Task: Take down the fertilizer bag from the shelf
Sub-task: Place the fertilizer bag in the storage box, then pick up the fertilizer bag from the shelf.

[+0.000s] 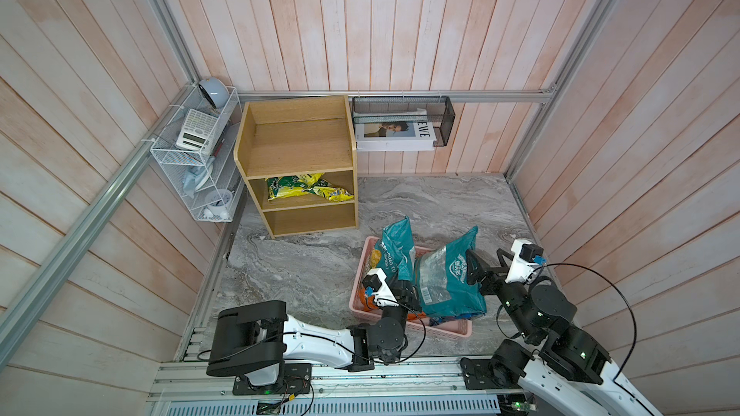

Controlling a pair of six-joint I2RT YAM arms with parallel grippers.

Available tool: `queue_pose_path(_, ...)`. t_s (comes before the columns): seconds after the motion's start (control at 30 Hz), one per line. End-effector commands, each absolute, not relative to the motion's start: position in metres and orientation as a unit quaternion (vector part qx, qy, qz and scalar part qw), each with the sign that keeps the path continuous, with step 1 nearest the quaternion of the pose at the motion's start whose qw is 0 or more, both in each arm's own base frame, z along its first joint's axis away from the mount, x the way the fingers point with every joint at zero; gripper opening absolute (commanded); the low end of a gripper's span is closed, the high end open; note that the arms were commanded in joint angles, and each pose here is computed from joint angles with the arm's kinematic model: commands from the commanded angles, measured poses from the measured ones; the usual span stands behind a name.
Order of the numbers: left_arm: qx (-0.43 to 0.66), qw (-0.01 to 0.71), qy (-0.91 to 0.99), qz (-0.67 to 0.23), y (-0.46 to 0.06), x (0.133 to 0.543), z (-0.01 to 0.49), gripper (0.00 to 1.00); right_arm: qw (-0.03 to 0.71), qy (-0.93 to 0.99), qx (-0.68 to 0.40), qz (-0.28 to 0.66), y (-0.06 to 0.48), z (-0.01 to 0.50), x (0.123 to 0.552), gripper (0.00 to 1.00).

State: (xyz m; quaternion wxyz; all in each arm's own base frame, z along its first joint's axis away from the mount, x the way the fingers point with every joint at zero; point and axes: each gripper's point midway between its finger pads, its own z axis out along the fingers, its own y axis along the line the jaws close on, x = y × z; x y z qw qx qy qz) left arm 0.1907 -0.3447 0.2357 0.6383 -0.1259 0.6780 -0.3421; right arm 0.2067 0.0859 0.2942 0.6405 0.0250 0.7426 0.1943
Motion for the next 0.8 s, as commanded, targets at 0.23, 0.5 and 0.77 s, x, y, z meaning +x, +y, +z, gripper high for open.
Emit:
queue_pose_path(0.23,-0.059,0.664,0.687,-0.289,-0.289,0.184,0.298,1.0,0.638,0.755,0.034,0.148,0.08,0.279,0.216,0.98)
queue_pose_path(0.5,-0.122,0.591,0.728,-0.325,-0.205,0.241,0.277,1.0,0.657,0.74,0.037,0.136,0.081,0.287,0.224,0.98)
queue_pose_path(0.77,-0.166,0.59,0.722,-0.322,-0.159,0.273,0.267,0.65,0.665,0.733,0.029,0.137,0.096,0.292,0.251,0.98)
